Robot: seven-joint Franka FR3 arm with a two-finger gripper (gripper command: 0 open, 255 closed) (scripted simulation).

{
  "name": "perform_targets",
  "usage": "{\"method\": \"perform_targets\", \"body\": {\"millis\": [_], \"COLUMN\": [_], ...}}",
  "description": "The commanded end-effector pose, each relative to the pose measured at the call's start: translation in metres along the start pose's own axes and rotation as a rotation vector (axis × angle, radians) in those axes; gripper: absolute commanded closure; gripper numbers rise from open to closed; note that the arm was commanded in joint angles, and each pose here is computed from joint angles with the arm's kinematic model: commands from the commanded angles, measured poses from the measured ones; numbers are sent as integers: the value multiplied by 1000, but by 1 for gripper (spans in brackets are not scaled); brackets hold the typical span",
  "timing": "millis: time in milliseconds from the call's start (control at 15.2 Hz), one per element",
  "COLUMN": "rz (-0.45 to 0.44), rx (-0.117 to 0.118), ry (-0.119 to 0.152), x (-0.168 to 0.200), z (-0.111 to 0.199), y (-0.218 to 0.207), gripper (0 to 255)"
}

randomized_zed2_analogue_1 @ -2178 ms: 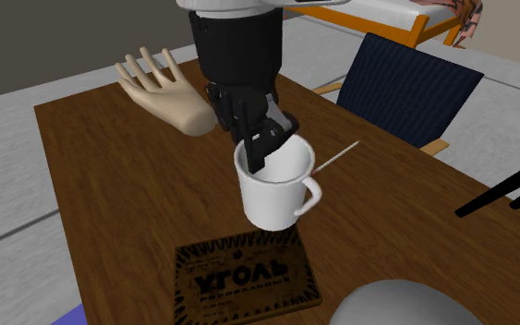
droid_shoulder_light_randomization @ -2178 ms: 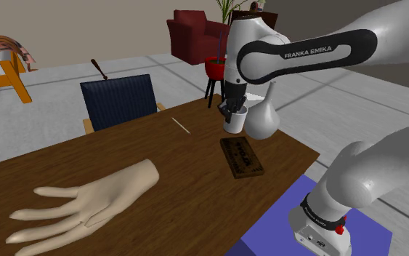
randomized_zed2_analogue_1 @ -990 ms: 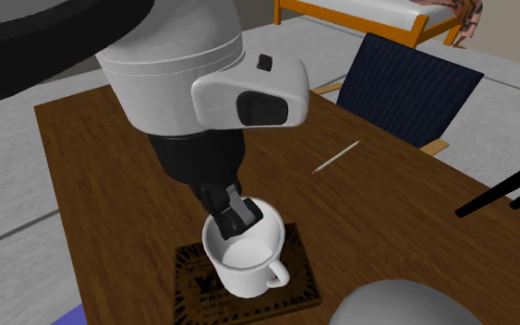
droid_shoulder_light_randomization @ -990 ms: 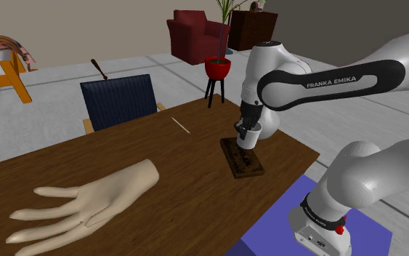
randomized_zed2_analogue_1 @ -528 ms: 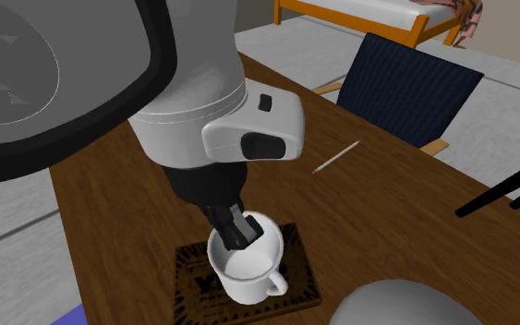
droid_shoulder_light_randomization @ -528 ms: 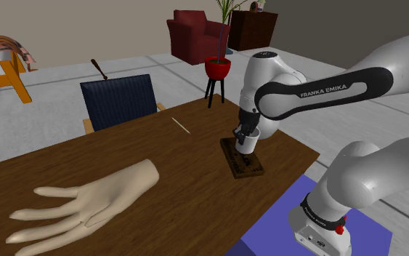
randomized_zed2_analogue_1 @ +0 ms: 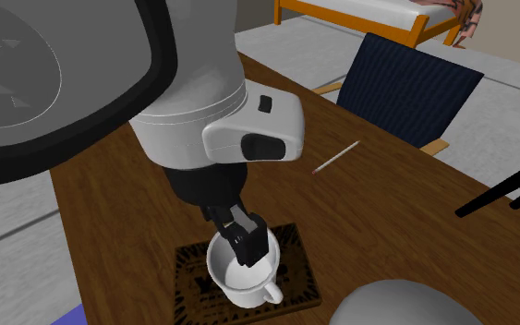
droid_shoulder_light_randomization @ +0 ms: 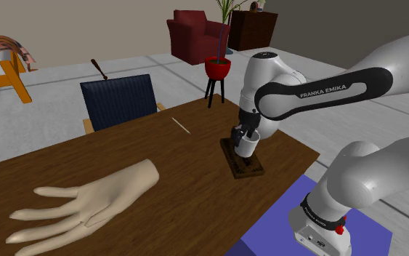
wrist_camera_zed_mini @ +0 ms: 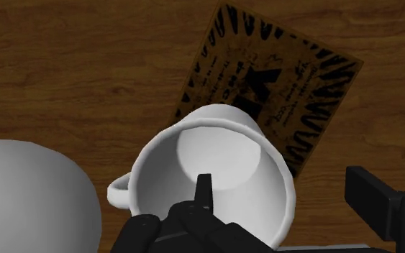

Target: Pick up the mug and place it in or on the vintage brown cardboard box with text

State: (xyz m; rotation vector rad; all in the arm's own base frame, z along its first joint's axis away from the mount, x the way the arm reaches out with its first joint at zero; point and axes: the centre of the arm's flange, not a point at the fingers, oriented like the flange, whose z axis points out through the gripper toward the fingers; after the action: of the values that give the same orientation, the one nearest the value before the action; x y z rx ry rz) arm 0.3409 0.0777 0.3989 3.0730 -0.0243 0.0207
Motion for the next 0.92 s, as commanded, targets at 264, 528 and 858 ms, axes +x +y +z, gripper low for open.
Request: {"method": "perform_targets", "body": {"millis": [264,528,858], "rz": [0,0,0], "rx": [0,0,0], "ry": [0,0,0], "x": [0,0,0], "z": [-26,-50,-50], "y": [0,0,0], "gripper": [0,0,0]}}
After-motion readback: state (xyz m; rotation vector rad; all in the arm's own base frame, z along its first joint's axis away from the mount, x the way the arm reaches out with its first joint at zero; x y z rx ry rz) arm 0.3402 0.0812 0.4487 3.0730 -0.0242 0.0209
